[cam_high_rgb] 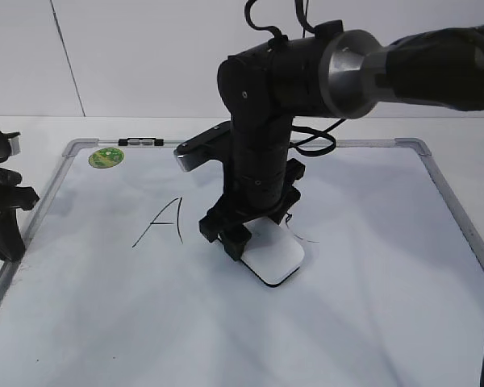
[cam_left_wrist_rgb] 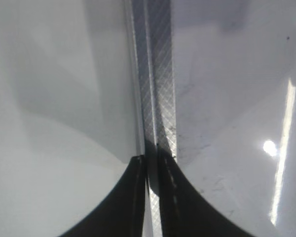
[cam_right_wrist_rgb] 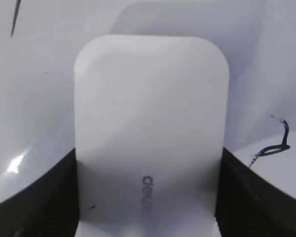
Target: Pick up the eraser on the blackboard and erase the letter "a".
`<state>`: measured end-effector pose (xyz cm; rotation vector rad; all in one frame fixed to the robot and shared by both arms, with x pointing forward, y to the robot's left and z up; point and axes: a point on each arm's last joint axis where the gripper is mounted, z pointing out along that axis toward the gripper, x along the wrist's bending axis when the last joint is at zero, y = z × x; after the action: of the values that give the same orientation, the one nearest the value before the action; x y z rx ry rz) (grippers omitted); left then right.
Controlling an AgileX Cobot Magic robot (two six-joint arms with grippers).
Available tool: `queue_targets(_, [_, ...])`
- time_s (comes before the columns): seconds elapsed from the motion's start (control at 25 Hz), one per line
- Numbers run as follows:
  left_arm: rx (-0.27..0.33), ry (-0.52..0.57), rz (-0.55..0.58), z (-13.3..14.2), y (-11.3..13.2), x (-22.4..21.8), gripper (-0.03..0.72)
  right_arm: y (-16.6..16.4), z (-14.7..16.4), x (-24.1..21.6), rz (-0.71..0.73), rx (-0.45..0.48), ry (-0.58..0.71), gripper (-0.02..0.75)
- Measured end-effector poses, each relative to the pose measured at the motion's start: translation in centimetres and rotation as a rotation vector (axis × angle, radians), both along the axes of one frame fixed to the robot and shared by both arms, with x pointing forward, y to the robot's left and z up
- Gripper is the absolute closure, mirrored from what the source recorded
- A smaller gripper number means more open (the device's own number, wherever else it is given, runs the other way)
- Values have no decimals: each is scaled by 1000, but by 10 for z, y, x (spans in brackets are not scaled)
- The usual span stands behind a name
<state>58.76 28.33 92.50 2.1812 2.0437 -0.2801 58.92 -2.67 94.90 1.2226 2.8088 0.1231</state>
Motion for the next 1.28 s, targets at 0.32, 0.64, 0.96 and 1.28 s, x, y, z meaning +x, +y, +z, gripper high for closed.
queue_targets(0.32, [0,0,0,-1,0,0,646,-43,0,29,-134,15,13,174])
queue_targets(0.64, [0,0,0,-1,0,0,645,-97,1,57,-278,16,17,175])
queue_targets(0.96, [0,1,0,-1,0,0,645,-51,1,34,-138,-14,2,175])
queue_targets(1.28, [0,-1,0,0,0,1,643,-1,1,2,2,-11,-11,175])
